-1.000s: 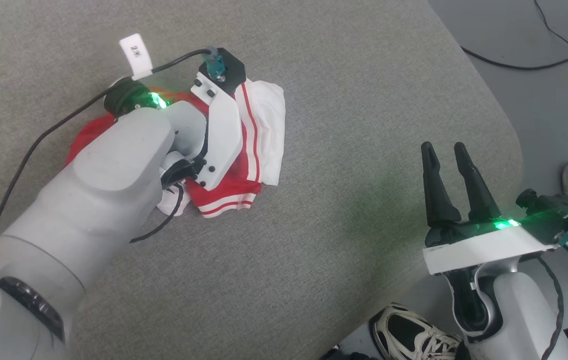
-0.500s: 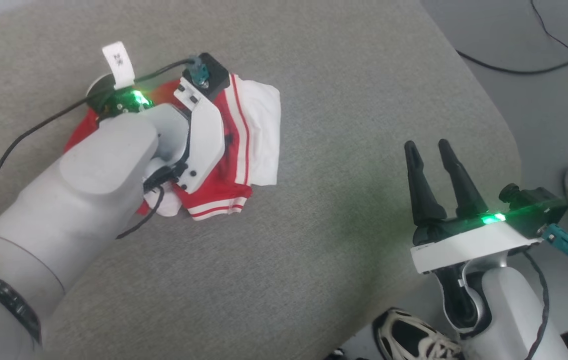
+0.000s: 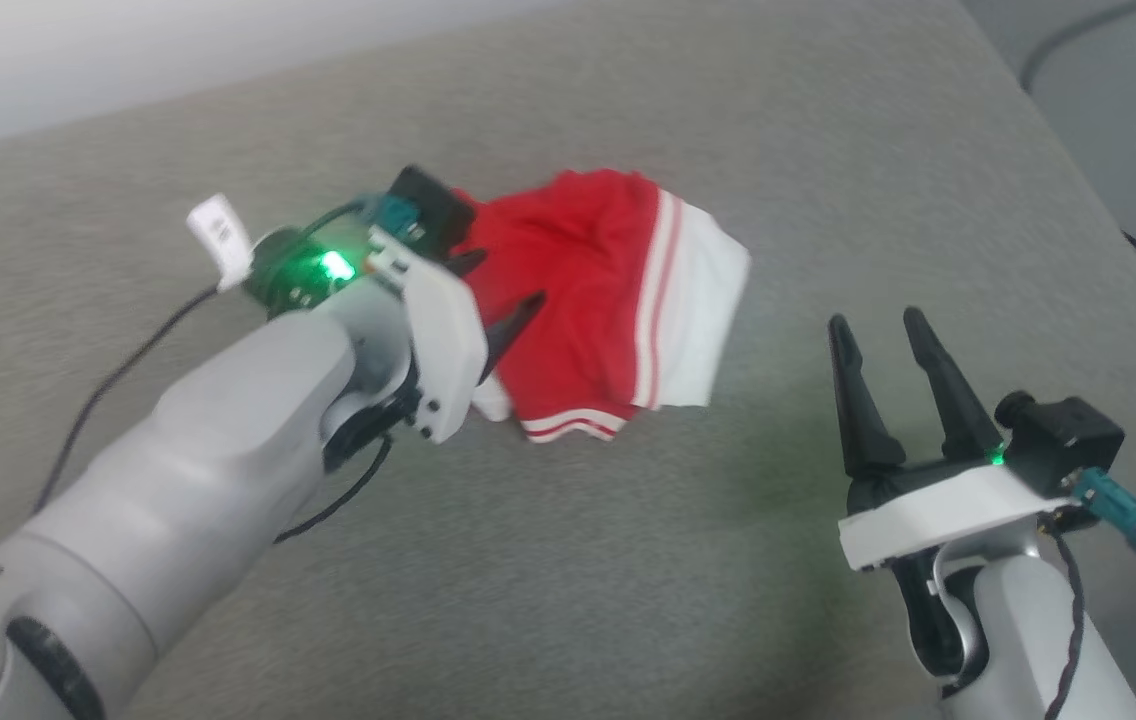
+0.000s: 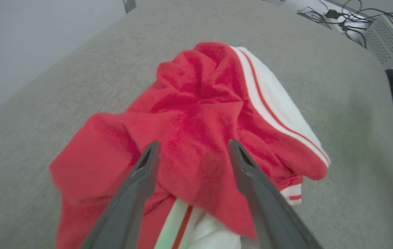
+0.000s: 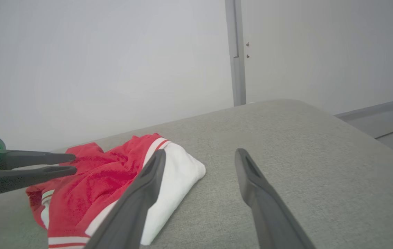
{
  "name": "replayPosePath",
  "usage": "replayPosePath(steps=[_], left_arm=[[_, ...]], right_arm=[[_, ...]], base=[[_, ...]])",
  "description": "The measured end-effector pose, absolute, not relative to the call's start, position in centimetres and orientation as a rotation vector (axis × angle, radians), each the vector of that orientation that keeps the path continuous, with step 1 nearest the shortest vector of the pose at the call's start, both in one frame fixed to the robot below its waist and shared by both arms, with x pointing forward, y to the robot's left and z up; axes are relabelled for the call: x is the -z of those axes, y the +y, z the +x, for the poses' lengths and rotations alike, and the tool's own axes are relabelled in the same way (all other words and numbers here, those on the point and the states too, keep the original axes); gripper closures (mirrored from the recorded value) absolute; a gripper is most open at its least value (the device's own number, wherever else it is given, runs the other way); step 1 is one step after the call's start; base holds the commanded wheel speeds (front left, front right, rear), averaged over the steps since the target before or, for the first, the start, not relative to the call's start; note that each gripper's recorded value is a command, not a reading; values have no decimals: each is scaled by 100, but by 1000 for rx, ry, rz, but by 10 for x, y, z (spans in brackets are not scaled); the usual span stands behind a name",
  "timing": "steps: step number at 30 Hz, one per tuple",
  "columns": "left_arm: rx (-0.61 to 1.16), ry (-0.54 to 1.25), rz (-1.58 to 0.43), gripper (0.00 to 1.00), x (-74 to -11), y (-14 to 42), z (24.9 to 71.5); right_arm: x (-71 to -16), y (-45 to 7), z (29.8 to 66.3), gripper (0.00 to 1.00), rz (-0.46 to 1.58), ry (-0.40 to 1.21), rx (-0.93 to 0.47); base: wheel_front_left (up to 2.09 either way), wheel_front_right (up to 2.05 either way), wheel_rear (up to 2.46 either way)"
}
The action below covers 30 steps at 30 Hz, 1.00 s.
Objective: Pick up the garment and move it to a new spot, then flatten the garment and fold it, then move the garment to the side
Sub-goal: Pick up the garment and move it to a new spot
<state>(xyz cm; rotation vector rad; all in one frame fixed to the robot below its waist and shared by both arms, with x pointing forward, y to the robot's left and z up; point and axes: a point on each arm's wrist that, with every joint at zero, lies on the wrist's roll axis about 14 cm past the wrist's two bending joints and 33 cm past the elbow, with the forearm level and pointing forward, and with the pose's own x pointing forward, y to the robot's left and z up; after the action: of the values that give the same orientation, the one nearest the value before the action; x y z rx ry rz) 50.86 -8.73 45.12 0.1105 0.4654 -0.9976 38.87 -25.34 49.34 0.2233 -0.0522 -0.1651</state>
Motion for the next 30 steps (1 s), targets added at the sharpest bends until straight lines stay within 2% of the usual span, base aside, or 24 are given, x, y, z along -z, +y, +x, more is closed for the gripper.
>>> replayPosePath(steps=[7, 16, 23, 30], left_arm=[[731, 487, 5, 0, -424, 6, 495], [456, 453, -168, 0, -412, 90, 453], [297, 312, -269, 0, -446, 144, 445], [143, 173, -249, 0, -461, 196, 394]], right_arm=[[-493, -227, 398, 0, 193, -43, 69], [-491, -220, 400, 0, 161, -33, 16], [-489, -209, 404, 0, 140, -24, -29], [-496, -204, 399, 0, 118, -38, -60]], base=[[0, 0, 0], [0, 0, 0], [0, 0, 0], [0, 0, 0]])
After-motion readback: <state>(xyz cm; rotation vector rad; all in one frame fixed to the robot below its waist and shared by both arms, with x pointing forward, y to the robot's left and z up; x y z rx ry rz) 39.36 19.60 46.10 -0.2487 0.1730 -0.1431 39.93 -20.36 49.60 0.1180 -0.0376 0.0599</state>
